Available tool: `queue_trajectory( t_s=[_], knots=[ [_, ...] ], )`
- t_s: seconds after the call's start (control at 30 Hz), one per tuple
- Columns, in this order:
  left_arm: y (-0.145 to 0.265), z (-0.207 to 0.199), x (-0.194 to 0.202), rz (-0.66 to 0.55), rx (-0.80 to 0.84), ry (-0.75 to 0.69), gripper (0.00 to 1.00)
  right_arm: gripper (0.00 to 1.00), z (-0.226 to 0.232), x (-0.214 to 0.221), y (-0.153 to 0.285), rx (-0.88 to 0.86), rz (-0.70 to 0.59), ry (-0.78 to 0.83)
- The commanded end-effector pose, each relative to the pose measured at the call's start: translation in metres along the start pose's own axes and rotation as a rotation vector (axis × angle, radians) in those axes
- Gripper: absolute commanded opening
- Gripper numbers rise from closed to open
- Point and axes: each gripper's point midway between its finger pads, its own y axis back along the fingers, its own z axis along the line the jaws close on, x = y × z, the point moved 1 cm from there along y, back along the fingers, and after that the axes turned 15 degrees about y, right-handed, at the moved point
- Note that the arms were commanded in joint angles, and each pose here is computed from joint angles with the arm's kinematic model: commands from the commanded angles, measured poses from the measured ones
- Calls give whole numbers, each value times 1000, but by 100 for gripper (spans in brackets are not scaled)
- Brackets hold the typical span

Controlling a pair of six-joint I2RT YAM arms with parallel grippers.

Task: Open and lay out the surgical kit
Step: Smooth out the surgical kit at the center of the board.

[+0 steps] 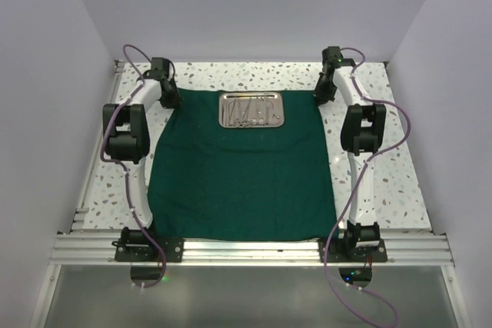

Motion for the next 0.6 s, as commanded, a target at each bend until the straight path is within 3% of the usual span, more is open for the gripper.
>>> queue_trajectory(
  t_s=[0.0,0.2,0.57],
  knots=[
    [-23,1,14,66,-48,-8,0,0,15,-5,-20,-58,-6,-23],
    [-28,-21,-16,21,-16,8,0,0,19,-33,-16,-80,-90,-57],
    [-9,5,-39,-98,-123,109,0,0,1,-61,1,14,-194,-85]
  ],
)
